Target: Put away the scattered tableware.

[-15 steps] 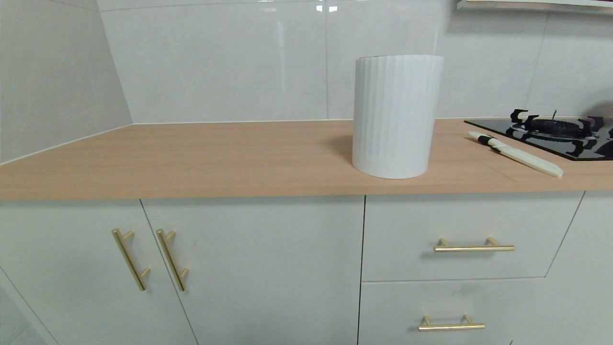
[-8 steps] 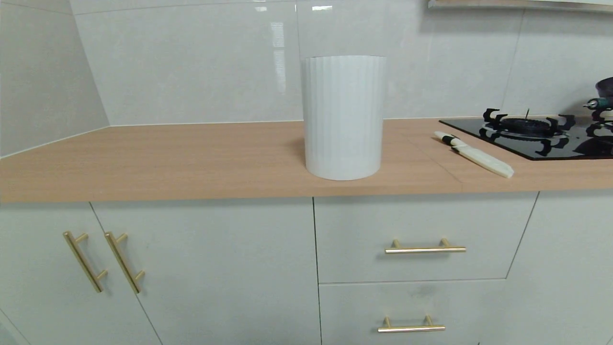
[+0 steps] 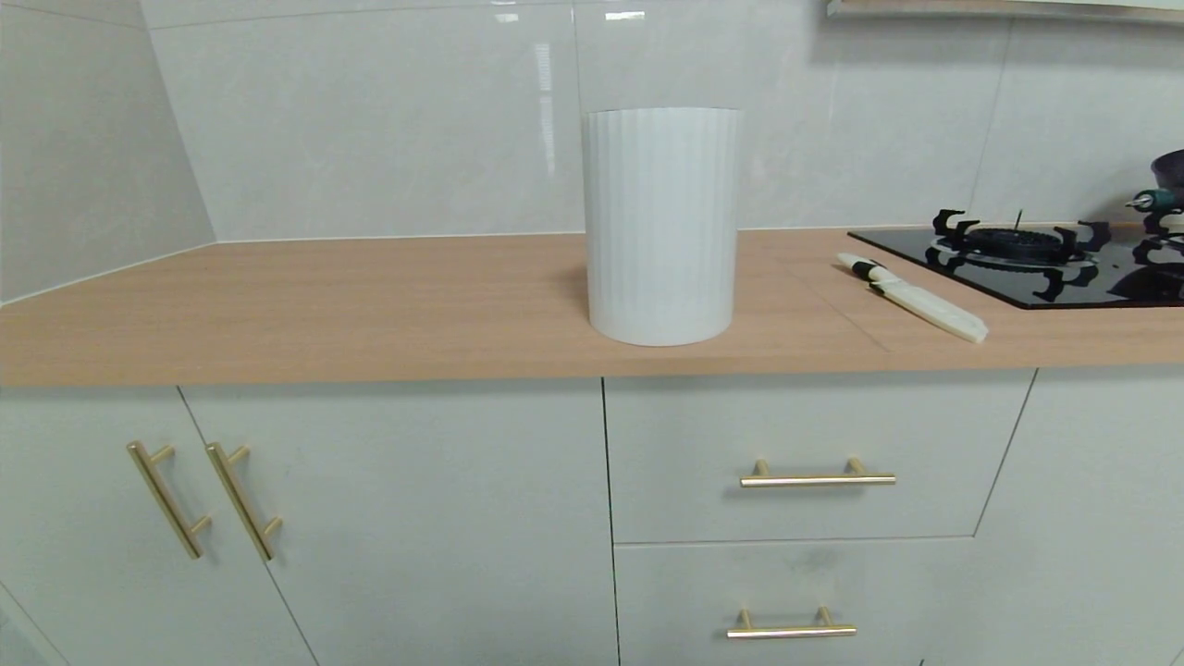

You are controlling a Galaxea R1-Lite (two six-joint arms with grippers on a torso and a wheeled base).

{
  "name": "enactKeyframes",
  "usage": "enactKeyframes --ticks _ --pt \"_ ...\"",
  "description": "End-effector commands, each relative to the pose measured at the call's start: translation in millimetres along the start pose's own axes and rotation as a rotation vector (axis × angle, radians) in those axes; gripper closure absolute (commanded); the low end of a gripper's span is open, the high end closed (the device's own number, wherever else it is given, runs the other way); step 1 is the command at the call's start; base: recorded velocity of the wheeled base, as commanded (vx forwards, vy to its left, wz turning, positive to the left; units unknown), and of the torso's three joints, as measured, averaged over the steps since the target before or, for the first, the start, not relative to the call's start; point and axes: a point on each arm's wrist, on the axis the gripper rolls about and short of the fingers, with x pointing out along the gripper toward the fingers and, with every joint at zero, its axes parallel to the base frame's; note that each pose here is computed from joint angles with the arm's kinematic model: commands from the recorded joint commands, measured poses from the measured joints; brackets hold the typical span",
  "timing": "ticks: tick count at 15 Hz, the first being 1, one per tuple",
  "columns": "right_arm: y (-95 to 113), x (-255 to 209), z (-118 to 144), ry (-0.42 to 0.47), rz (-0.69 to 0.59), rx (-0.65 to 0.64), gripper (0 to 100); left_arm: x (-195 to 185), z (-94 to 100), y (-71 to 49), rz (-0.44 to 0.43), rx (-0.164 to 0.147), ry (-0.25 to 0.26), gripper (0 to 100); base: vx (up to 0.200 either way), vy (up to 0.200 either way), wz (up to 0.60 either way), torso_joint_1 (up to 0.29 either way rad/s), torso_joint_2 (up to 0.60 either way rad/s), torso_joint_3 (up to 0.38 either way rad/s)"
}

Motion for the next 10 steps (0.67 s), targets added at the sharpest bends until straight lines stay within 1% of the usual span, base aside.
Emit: enactKeyframes --ticks 1,8,10 --pt "0.0 0.1 0.0 0.002 0.0 -0.001 0 0.0 0.0 0.0 0.001 0.0 -0.001 0 0.0 0.0 0.0 0.0 0.0 0.0" --pt "0.0 0.1 0.0 0.002 0.0 -0.002 0 0.0 0.0 0.0 0.001 0.0 -0.001 0 0.0 0.0 0.0 0.003 -0.01 -0.005" --pt "0.0 0.1 0.0 0.002 0.0 -0.001 0 0.0 0.0 0.0 0.001 0.0 -0.001 0 0.0 0.0 0.0 0.066 -0.28 -0.224"
